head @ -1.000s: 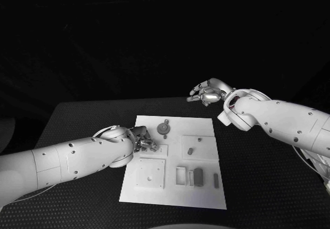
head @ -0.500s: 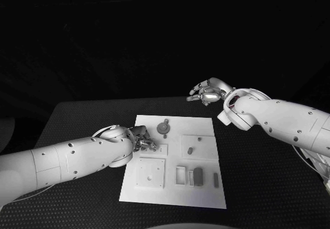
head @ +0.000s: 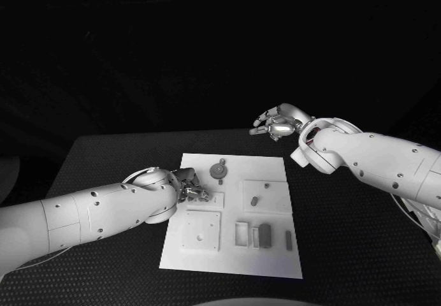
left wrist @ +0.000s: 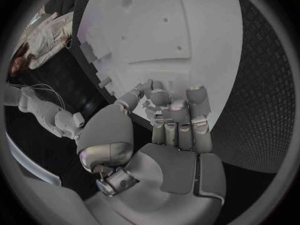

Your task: Assemble the parts on the task board

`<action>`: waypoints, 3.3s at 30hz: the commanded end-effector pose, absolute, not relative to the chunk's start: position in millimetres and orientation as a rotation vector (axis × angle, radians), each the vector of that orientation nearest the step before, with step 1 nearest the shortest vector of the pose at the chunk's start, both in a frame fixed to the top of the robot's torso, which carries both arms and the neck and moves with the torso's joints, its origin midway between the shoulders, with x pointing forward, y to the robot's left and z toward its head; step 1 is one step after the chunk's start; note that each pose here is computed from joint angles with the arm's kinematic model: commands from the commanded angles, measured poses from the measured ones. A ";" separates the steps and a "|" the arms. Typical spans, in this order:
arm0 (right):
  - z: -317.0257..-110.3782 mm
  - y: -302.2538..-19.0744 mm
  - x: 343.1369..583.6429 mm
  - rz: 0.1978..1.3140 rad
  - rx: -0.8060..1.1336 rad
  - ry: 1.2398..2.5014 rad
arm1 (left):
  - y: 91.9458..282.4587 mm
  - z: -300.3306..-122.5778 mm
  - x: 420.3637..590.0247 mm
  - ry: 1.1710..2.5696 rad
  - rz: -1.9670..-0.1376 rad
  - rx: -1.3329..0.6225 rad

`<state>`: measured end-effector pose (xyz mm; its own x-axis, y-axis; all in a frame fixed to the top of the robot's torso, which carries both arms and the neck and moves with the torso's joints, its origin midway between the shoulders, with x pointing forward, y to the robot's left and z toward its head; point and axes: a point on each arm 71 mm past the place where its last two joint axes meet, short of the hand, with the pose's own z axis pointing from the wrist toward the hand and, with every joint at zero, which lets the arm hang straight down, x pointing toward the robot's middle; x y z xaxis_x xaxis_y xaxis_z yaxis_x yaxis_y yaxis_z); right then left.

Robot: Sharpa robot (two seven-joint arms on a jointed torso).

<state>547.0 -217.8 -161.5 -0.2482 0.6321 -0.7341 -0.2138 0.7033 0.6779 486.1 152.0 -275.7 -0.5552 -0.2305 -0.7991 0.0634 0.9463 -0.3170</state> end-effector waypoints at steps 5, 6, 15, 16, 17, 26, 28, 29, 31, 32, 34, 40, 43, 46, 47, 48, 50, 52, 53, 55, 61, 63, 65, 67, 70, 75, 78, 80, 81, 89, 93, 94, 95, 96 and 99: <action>-161.6 -216.9 546.7 0.833 0.336 1.645 | 150.9 -275.5 486.1 2.121 -0.384 -0.113; -161.6 -216.8 546.7 0.833 0.336 1.645 | 150.7 -275.4 486.2 2.120 -0.385 -0.113; -161.6 -217.2 546.6 0.833 0.336 1.645 | 151.0 -274.5 487.2 2.102 -0.390 -0.124; -161.6 -217.2 546.6 0.833 0.336 1.645 | 151.0 -274.5 487.2 2.102 -0.391 -0.124; -161.6 -217.3 546.6 0.832 0.336 1.645 | 150.9 -274.4 487.2 2.100 -0.392 -0.124; -161.7 -217.8 547.1 0.831 0.337 1.644 | 149.0 -273.4 486.9 2.091 -0.404 -0.115; -161.7 -217.7 547.1 0.831 0.337 1.644 | 148.8 -273.5 486.8 2.093 -0.405 -0.112; -161.7 -217.7 547.1 0.831 0.337 1.644 | 148.8 -273.6 486.8 2.095 -0.405 -0.111; -161.7 -218.0 547.1 0.831 0.338 1.645 | 148.7 -274.0 486.4 2.102 -0.403 -0.107; -161.8 -218.2 547.0 0.831 0.338 1.646 | 148.7 -274.2 486.3 2.106 -0.402 -0.105; -161.8 -218.3 547.0 0.830 0.338 1.646 | 149.3 -274.4 486.4 2.108 -0.399 -0.104; -161.8 -218.5 546.8 0.830 0.338 1.647 | 149.7 -274.9 486.3 2.115 -0.394 -0.102; -161.8 -218.5 546.9 0.830 0.338 1.647 | 149.7 -274.7 486.5 2.110 -0.395 -0.105; -161.9 -218.3 547.0 0.831 0.339 1.648 | 149.8 -274.2 486.8 2.102 -0.400 -0.108; -161.9 -218.2 547.0 0.831 0.339 1.648 | 150.0 -273.9 486.8 2.098 -0.403 -0.109; -161.9 -218.4 547.0 0.830 0.339 1.647 | 150.4 -273.4 487.0 2.092 -0.407 -0.112; -161.9 -218.9 547.3 0.829 0.341 1.646 | 151.8 -272.6 487.3 2.085 -0.419 -0.127; -162.1 -219.5 547.7 0.826 0.342 1.647 | 152.5 -271.3 487.2 2.086 -0.431 -0.144; -162.2 -219.7 547.8 0.826 0.342 1.648 | 153.0 -271.0 486.6 2.089 -0.436 -0.151; -162.2 -220.0 547.9 0.825 0.343 1.647 | 153.8 -269.5 486.1 2.090 -0.444 -0.164; -162.5 -221.0 548.5 0.821 0.345 1.647 | 154.7 -251.2 495.6 2.076 -0.482 -0.233; -162.6 -220.9 548.7 0.821 0.344 1.647 | 157.0 -244.4 500.0 2.076 -0.491 -0.254; -162.6 -221.3 548.9 0.820 0.345 1.648 | 160.8 -238.8 505.5 2.071 -0.496 -0.279; -162.8 -221.6 549.1 0.819 0.346 1.648 | 166.8 -231.6 514.1 2.064 -0.487 -0.298; -163.0 -222.2 549.8 0.816 0.347 1.648 | 178.9 -223.0 528.2 2.058 -0.456 -0.326; -163.6 -222.6 551.2 0.813 0.349 1.648 | 195.4 -217.6 548.7 2.102 -0.373 -0.323; -163.7 -221.8 551.3 0.814 0.348 1.649 | 204.9 -212.9 559.6 2.080 -0.323 -0.323; -163.7 -221.9 551.4 0.813 0.348 1.649 | 209.5 -210.6 565.9 2.063 -0.296 -0.317; -163.7 -221.8 551.4 0.813 0.348 1.650 | 211.3 -209.0 568.6 2.054 -0.285 -0.313; -163.9 -219.6 551.5 0.817 0.346 1.651 | 211.9 -208.7 578.1 2.073 -0.200 -0.234; -164.0 -219.7 551.6 0.816 0.347 1.652 | 210.0 -209.6 581.4 2.076 -0.160 -0.189; -164.1 -219.7 551.6 0.816 0.347 1.652 | 210.0 -209.9 582.3 2.079 -0.153 -0.182; -164.1 -219.5 551.6 0.816 0.346 1.653 | 209.7 -210.6 583.0 2.088 -0.148 -0.170; -164.1 -219.0 551.7 0.817 0.346 1.653 | 209.1 -211.0 583.7 2.092 -0.142 -0.163; -164.2 -218.1 551.7 0.819 0.345 1.654 | 207.5 -211.6 584.9 2.095 -0.140 -0.154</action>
